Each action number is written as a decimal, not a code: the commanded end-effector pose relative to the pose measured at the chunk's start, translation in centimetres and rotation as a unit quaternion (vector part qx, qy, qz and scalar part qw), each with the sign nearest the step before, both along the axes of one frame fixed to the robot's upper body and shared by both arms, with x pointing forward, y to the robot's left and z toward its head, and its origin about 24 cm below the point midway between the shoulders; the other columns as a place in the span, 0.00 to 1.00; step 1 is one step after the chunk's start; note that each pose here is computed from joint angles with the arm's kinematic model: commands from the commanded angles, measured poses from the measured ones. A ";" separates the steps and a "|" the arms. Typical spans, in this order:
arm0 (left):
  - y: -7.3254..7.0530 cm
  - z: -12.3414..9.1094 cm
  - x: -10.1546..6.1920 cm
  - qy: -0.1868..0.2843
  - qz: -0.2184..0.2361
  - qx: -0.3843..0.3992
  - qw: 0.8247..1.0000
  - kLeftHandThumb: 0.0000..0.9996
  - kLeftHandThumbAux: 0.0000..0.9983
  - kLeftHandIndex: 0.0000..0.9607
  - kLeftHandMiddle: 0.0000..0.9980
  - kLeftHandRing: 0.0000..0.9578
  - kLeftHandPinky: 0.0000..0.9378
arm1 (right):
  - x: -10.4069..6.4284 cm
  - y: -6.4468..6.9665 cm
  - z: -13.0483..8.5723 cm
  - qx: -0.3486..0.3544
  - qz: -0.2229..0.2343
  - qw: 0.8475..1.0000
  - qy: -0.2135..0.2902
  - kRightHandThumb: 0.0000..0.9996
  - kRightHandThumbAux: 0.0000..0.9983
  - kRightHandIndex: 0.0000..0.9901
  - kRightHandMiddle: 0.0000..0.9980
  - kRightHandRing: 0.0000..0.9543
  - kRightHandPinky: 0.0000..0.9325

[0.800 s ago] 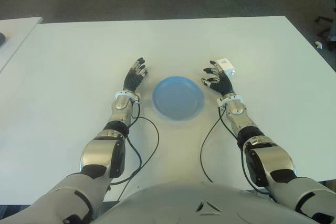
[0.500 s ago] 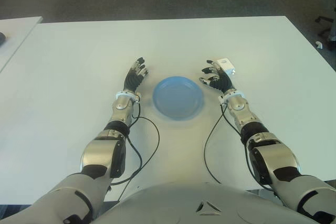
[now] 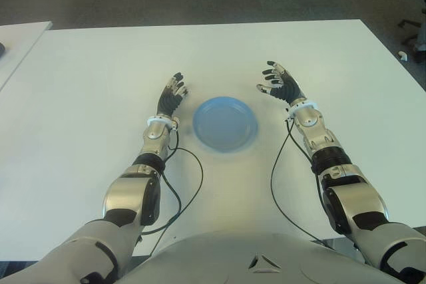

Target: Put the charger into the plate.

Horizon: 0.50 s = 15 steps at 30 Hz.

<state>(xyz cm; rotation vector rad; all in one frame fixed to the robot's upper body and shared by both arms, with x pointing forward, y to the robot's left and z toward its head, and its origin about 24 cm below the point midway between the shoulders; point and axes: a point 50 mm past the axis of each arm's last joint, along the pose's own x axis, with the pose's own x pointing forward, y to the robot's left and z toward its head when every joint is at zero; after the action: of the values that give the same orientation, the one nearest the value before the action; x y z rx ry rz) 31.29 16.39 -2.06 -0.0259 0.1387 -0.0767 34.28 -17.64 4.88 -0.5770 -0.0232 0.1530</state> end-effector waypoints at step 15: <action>-0.2 -1.6 -1.1 0.043 0.002 -0.004 0.999 0.00 0.67 0.00 0.00 0.00 0.00 | 1.3 0.1 1.7 -0.014 -0.054 0.994 -0.098 0.41 0.55 0.05 0.11 0.16 0.23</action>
<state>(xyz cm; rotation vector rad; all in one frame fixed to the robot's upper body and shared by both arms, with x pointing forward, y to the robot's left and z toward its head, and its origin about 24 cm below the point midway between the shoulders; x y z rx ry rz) 31.32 16.25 -2.04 -0.0285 0.1381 -0.0789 35.44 -17.76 6.68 -0.6133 -0.1693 0.0066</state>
